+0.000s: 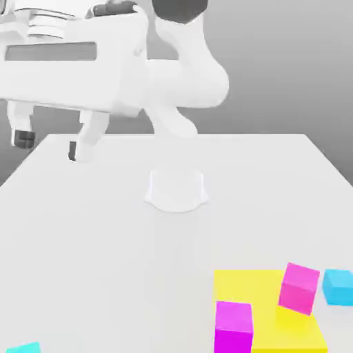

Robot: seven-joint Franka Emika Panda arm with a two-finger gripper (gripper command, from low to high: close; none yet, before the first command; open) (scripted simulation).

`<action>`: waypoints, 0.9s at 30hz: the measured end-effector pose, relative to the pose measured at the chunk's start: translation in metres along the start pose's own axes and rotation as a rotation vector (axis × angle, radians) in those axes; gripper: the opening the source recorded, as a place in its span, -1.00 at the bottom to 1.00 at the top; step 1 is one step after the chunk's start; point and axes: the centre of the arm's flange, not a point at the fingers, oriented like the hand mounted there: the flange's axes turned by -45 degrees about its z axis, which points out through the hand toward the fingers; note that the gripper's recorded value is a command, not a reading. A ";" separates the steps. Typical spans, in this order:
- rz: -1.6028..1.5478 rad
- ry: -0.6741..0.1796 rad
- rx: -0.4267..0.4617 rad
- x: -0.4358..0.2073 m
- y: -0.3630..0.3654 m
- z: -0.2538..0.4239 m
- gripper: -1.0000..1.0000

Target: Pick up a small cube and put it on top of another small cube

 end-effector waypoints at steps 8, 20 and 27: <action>0.268 -0.156 -0.097 0.006 0.045 0.141 0.00; 0.508 -0.289 -0.173 -0.035 0.101 0.312 -1.00; 0.510 -0.289 -0.171 -0.030 0.100 0.301 -1.00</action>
